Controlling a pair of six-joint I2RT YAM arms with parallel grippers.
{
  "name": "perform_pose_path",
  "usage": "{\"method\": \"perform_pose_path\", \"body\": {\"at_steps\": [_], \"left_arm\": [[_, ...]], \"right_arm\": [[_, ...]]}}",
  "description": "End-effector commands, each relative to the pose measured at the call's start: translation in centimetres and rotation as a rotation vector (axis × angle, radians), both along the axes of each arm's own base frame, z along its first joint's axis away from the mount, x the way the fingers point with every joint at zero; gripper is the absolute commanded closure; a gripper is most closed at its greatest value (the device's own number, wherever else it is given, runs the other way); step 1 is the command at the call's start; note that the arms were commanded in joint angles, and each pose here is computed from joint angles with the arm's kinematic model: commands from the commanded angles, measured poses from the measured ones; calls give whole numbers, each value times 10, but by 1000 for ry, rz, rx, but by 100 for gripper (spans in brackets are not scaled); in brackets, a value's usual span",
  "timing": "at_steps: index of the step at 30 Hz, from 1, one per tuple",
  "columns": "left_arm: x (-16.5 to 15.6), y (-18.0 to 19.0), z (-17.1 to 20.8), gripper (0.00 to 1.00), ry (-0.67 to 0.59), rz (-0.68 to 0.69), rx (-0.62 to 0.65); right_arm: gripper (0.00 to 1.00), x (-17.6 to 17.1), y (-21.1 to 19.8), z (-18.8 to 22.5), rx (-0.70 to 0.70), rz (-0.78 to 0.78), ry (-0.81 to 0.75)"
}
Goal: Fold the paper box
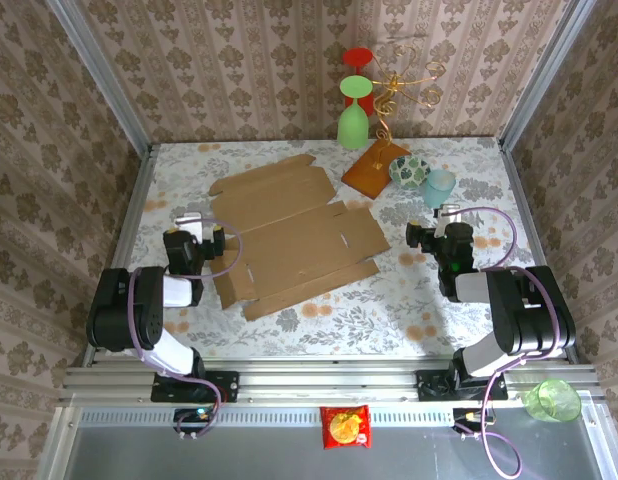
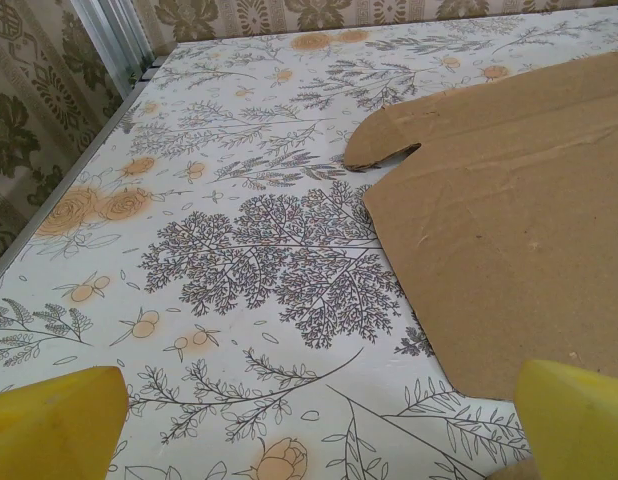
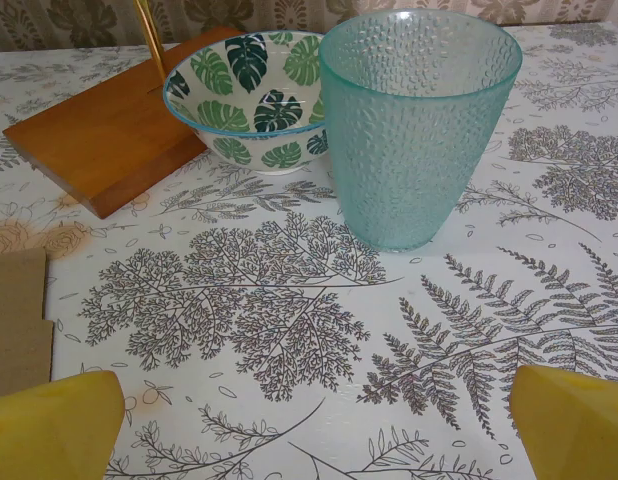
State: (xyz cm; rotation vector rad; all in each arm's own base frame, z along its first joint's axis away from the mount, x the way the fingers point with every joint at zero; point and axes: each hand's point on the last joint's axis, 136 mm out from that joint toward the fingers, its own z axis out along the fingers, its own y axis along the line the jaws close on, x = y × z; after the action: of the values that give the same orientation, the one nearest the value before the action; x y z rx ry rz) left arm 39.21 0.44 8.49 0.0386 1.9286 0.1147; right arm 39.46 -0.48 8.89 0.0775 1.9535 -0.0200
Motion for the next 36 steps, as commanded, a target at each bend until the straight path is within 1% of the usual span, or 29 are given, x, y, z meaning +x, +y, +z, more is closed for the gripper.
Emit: {"method": "perform_pose_path", "body": {"at_steps": [1,16,17,19,21,23,25,26,27,28,29,30,31,32,33,34,35,36], "left_arm": [[7,0,12,0,-33,-4,21],[7,0,12,0,-33,-4,21],[7,0,12,0,-36,-2,21],[-1,2,18,0,-84,11,25],[-11,1,31,0,-136,50,71],[-22,-7,52,0,-188,73,148],[-30,-19,82,0,-232,91,227],[-32,-24,99,0,-253,107,235],[-35,-25,121,0,-268,159,213],[-37,-19,139,0,-262,241,142],[-47,-12,135,0,-147,333,32],[-58,-10,141,0,-53,376,-126],[-68,-5,141,0,16,406,-227],[-73,-4,135,0,57,430,-394],[-74,-13,127,0,110,381,-537],[-78,-20,118,1,160,375,-671],[-88,-33,107,12,233,369,-792],[-102,-47,96,18,305,377,-864]], "right_arm": [[0,6,0,9,-10,13,-28],[0,6,1,8,-10,14,-28],[0,6,1,9,-10,13,-29],[0,2,-1,12,-9,3,-48],[0,-6,-11,24,-10,-62,-90],[0,-18,-23,41,-20,-140,-143],[0,-31,-33,70,-32,-224,-192],[0,-37,-35,87,-43,-249,-219],[0,-44,-37,112,-53,-282,-255],[0,-49,-37,136,-58,-297,-280],[0,-55,-37,165,-45,-314,-298],[0,-63,-43,190,25,-373,-299],[0,-72,-49,196,123,-439,-252],[0,-85,-53,202,252,-496,-190],[0,-103,-57,196,351,-567,-102],[0,-116,-57,191,415,-613,-60],[0,-118,-45,188,453,-543,-12],[0,-116,-26,192,491,-424,3]]}}
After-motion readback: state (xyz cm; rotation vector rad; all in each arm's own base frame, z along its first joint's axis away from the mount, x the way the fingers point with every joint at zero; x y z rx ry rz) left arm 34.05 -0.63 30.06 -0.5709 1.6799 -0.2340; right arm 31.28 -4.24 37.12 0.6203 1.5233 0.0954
